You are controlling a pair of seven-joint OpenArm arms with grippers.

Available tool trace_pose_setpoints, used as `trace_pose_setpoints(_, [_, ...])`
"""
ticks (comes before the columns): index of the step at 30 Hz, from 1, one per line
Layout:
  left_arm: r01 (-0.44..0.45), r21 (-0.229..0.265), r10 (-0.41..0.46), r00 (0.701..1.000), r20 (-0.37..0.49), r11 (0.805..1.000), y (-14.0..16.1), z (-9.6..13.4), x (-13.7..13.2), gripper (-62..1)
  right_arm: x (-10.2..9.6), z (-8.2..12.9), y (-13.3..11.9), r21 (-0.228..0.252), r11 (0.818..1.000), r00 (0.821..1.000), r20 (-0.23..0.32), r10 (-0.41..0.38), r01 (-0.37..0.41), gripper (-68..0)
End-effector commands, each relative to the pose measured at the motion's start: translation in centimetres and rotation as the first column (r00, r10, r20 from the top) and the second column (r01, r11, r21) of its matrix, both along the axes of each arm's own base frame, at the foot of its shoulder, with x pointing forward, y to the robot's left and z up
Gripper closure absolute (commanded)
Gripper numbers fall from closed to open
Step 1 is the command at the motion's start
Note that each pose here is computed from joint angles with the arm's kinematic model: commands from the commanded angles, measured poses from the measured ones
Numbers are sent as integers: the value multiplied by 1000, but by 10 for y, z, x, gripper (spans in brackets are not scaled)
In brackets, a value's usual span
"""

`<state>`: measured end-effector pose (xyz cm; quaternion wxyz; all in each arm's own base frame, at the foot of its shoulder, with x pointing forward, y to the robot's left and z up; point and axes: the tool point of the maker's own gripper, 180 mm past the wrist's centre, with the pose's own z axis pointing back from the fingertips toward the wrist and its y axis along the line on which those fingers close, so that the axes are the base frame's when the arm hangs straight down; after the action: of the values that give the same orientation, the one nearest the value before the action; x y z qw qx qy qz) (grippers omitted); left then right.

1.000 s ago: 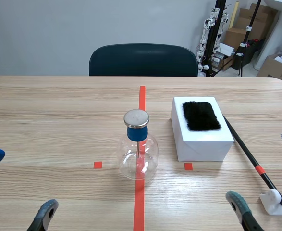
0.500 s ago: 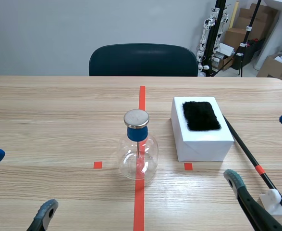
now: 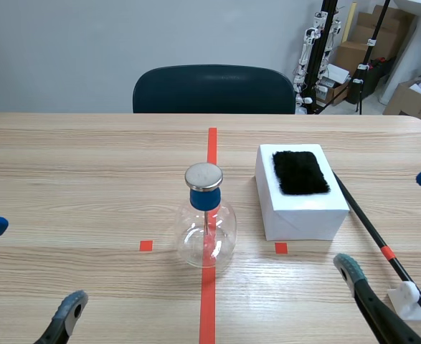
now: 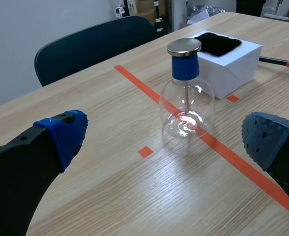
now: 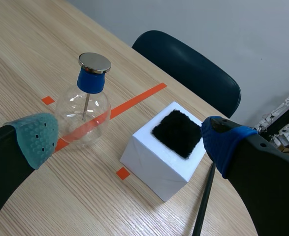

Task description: Do the electroscope experiment. pick up the black charging rod

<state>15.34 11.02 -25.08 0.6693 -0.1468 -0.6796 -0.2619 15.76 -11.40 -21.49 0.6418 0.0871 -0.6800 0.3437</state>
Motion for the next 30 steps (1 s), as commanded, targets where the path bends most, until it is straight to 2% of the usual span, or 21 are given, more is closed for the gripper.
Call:
trace_pose_setpoints(1, [4, -25, -3, 999, 42, 1000, -2, 12, 4, -623, 2, 4, -2, 4, 1000, 1000, 12, 1, -1, -591])
trace_pose_setpoints(4, [4, -21, -3, 999, 48, 1000, -2, 13, 7, -623, 3, 3, 0, 8, 1000, 1000, 3, 11, -11, -591])
trace_pose_setpoints(6, [2, -15, -1, 999, 48, 1000, -1, 12, 9, -623, 1, 0, 2, 20, 1000, 999, -25, 22, -21, -591])
trace_pose_setpoints(7, [-1, -9, 2, 999, 43, 1000, -1, 10, 11, -623, 0, -4, 2, 22, 1000, 998, -57, 22, -21, -591])
trace_pose_setpoints(10, [-4, -3, 4, 1000, 28, 1000, 3, 2, 14, -623, 5, -26, -11, -41, 998, 985, -165, -52, 46, -591])
trace_pose_setpoints(11, [-2, -4, 2, 1000, 18, 1000, 5, -2, 14, -623, 7, -28, -16, -36, 997, 979, -187, -77, 72, -591])
trace_pose_setpoints(13, [1, -11, -1, 1000, 7, 1000, 9, -9, 16, -623, 11, -23, -21, 7, 994, 975, -194, -105, 109, -591])
trace_pose_setpoints(17, [-14, -23, 15, 1000, 18, 1000, 20, -19, 21, -623, 23, -20, -28, 14, 988, 967, -208, -150, 156, -591])
trace_pose_setpoints(19, [-11, -44, 12, 1000, 29, 999, 23, -21, 23, -623, 32, -24, -37, -6, 980, 947, -254, -195, 200, -591])
trace_pose_setpoints(22, [0, -84, 2, 999, 34, 997, 29, -25, 26, -623, 45, -36, -49, -40, 965, 904, -342, -256, 259, -591])
trace_pose_setpoints(26, [2, -128, 4, 999, 52, 992, 38, -29, 32, -623, 64, -44, -63, -92, 946, 848, -423, -319, 311, -591])
trace_pose_setpoints(28, [-1, -142, 10, 998, 62, 990, 42, -30, 37, -623, 75, -44, -73, -116, 928, 815, -448, -368, 355, -591])
trace_pose_setpoints(30, [-4, -153, 14, 998, 69, 988, 46, -32, 41, -623, 87, -42, -85, -137, 900, 780, -458, -427, 413, -591])
